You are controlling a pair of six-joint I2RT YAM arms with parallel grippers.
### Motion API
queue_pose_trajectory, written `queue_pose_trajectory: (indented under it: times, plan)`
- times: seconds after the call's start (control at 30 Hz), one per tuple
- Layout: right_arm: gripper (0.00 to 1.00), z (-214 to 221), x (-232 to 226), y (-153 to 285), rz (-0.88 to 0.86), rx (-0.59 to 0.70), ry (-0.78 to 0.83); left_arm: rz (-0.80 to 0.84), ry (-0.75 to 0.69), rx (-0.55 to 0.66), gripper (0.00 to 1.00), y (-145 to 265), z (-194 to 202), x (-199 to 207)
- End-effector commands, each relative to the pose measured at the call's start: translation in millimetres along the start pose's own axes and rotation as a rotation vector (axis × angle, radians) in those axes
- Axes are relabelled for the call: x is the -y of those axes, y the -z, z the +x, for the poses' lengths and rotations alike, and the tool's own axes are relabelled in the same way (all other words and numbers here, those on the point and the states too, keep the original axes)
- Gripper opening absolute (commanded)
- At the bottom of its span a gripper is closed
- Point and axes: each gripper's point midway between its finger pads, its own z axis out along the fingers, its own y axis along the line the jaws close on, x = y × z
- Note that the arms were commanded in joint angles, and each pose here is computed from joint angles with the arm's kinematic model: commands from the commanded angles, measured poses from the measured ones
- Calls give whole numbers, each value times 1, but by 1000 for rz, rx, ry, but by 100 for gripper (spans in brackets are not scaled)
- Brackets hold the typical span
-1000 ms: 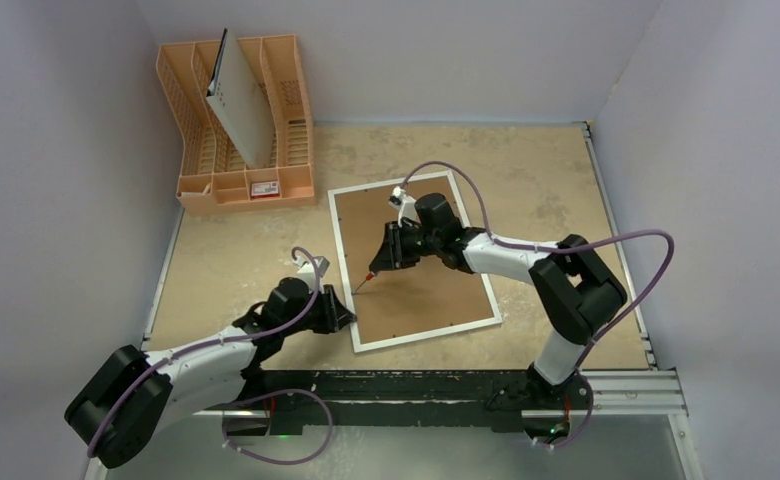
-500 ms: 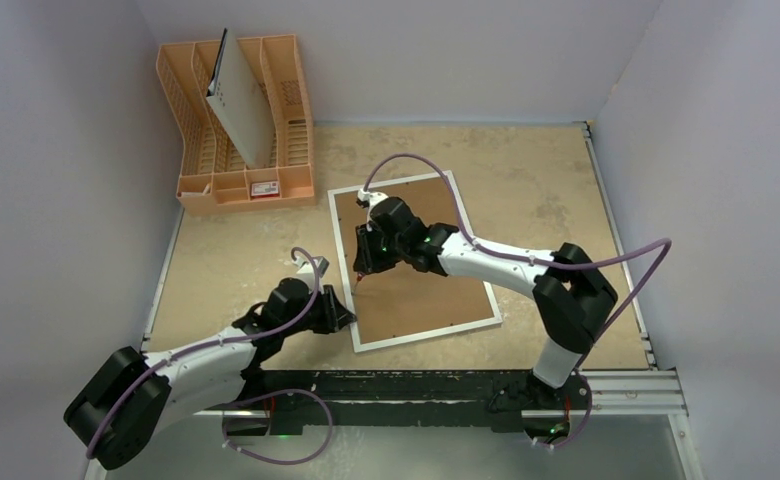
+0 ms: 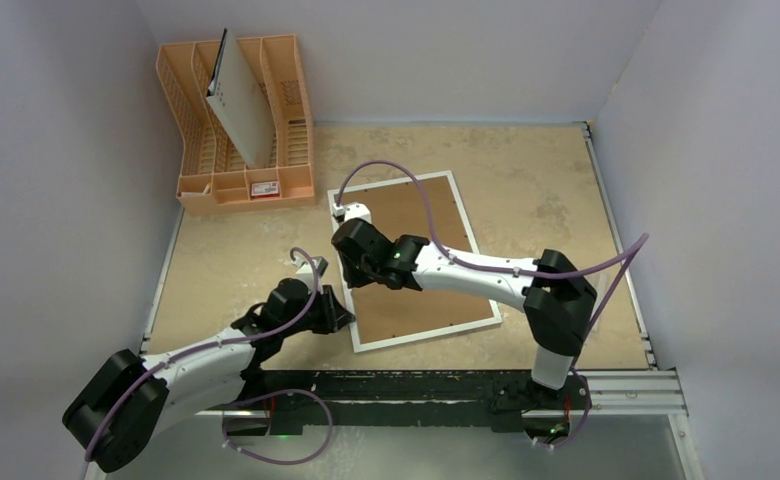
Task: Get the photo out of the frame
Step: Release the photo frame item from the photo frame.
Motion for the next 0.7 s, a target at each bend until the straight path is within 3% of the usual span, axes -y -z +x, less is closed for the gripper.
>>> queue_pose_trajectory:
  times: [0.0, 0.27, 0.67]
  plan:
    - [0, 5, -62, 7, -144, -13, -77, -136, -10, -57, 13, 5, 24, -36]
    - [0, -6, -46, 22, -69, 49, -83, -123, -14, -53, 14, 5, 23, -33]
    - [0, -28, -18, 61, -159, 142, -135, -20, -63, 24, 33, 13, -1, -6]
